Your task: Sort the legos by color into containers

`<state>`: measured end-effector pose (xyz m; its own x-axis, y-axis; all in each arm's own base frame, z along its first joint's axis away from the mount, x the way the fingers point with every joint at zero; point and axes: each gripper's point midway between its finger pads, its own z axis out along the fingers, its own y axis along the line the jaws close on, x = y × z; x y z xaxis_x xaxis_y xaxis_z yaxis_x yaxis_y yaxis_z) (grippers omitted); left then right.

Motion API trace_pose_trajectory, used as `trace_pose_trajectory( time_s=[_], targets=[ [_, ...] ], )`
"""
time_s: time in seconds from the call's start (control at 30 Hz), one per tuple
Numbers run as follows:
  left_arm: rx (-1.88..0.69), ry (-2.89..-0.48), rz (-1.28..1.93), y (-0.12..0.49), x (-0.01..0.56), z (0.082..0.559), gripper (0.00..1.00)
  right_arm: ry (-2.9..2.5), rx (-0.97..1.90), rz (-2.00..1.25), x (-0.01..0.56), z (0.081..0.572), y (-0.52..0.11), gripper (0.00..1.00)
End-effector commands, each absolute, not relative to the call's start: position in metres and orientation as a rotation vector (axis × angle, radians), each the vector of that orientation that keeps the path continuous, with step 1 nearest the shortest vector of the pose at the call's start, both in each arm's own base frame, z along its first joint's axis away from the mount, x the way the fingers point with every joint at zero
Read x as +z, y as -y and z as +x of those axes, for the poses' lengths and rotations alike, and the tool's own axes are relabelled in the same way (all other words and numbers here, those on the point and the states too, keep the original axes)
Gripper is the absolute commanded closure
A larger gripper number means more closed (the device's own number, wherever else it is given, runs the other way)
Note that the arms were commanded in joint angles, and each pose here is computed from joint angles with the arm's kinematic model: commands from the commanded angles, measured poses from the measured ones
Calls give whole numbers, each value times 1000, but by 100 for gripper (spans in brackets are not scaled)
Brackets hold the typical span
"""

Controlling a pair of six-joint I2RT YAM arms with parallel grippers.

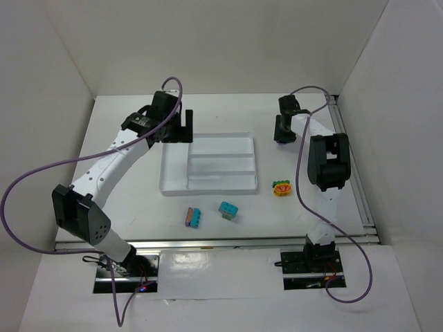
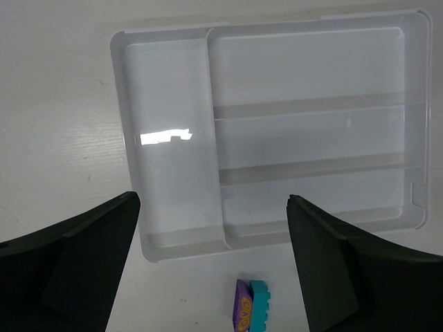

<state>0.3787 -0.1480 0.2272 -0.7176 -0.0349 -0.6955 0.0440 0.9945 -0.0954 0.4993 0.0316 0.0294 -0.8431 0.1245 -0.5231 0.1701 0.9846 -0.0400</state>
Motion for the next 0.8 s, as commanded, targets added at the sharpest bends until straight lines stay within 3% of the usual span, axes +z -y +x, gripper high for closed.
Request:
trace_pose_trajectory(
  time_s=[0.0, 0.17, 0.3, 0.5, 0.77],
  targets=[
    [-165, -2321, 20, 151, 250, 382, 0, -2440, -8, 148, 102, 503, -65, 86],
    [-105, -2388, -33, 146, 229, 389, 0, -2348, 82, 60, 153, 484, -116, 85],
    [-99, -2409, -56, 140, 223, 393, 0, -2356, 333, -27, 162, 463, -179, 83],
    [26, -2421, -212, 102, 233, 392, 0, -2335, 472, -156, 163, 467, -255, 83],
    [-293, -2499, -387, 78, 217, 383, 0, -2385, 441, -259, 126, 475, -309, 83]
  ],
)
